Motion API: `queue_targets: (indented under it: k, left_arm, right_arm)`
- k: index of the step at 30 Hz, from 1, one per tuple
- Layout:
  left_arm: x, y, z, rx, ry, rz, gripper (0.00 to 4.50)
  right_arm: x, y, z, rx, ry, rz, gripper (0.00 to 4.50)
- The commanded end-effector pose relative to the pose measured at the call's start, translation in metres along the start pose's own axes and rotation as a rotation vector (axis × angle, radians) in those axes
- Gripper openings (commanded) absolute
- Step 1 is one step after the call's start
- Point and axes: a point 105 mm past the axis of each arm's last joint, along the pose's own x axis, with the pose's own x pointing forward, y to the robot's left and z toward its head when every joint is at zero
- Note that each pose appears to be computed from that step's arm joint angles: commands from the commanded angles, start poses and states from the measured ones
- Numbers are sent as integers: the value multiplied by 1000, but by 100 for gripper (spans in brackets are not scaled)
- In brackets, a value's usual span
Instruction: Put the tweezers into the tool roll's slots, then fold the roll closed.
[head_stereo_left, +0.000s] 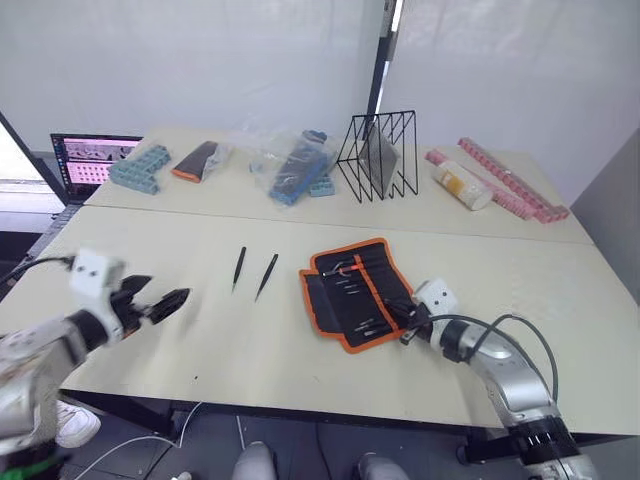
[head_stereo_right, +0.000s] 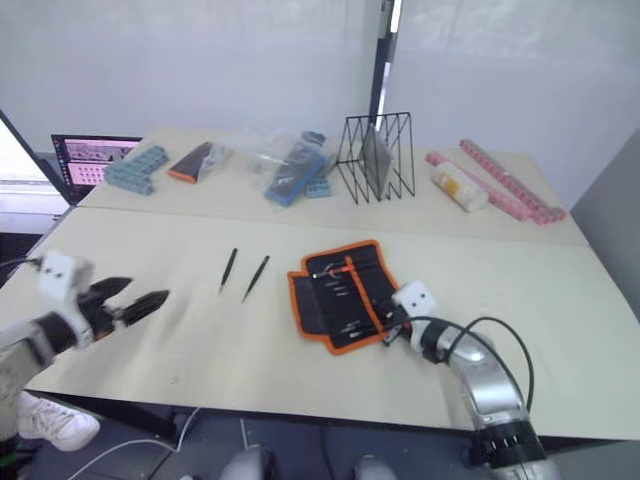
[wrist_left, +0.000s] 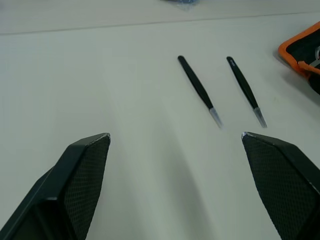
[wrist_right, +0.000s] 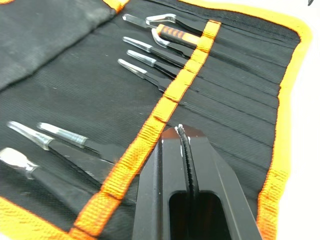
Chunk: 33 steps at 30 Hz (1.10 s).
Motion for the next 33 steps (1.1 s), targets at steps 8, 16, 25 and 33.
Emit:
queue_targets:
  k: [8,16,25,33]
  left_arm:
    - [-43,-11,-36,-9,-81,136,447]
    - [-41,-17,-49,-32,-81,150,447]
    - [-26,-17,-38,0,-114,128,447]
    - [14,-16,-15,5,-99,117,447]
  right_arm:
    - [-4,5,-39,35,122,47,0]
    - [-4,5,-39,33,126,66,0]
    - [-5,8,-40,39,120,56,0]
    - [-10,6,-40,51,111,12,0]
